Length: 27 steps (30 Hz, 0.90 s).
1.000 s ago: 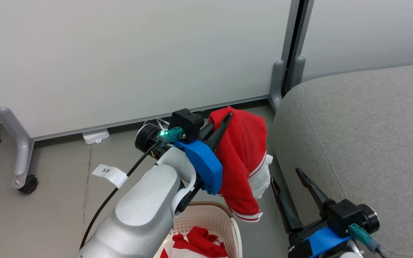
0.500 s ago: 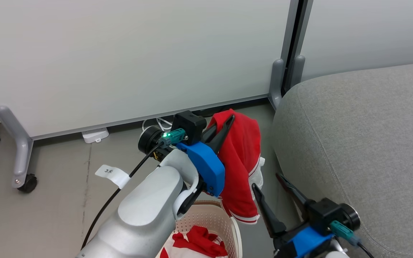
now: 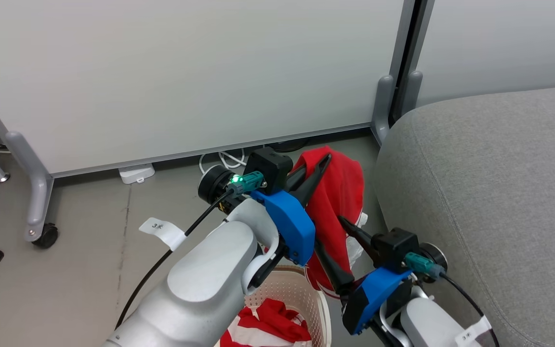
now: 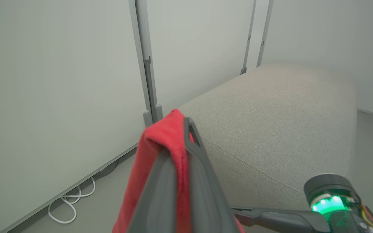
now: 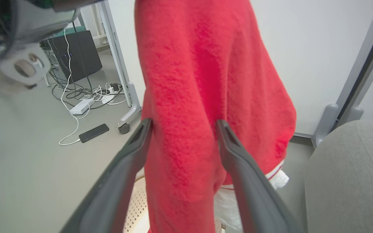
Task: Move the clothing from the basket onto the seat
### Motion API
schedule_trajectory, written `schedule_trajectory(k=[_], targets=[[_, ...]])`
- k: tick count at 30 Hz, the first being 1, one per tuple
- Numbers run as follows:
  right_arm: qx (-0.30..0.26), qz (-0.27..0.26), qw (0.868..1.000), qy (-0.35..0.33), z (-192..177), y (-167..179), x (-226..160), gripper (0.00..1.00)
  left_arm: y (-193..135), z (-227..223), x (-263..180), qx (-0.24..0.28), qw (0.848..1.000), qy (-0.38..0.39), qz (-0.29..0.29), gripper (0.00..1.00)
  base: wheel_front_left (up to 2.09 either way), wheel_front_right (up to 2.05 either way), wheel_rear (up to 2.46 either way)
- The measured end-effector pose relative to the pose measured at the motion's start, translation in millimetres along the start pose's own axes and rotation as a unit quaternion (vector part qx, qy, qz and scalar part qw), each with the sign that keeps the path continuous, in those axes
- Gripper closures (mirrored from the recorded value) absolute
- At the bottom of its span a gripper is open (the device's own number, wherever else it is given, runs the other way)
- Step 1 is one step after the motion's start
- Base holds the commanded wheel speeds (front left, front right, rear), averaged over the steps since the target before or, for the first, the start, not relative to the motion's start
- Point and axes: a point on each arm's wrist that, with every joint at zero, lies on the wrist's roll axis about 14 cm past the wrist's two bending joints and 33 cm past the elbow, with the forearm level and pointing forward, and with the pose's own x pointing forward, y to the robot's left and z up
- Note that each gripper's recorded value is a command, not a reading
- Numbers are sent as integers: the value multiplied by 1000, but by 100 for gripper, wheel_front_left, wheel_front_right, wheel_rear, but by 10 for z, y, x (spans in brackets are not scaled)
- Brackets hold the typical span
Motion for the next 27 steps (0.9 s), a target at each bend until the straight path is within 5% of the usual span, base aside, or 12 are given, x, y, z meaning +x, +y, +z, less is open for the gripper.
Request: schedule_trajectory(k=[9,10,12,27], targets=[[-6,11,1000,21,-55,-18,168,0,-15,8,-5,3,1000,2,-4,100,0,0,0],[-1,12,1000,24,-66,-12,175,57,-20,10,-5,4,1000,3,-5,100,0,0,0],[3,13,999,29,-94,-10,180,100,-28,8,-6,2,1000,3,-5,100,0,0,0],[11,10,999,36,-153,-43,160,100,-69,-15,27,2,1000,9,-9,100,0,0,0]])
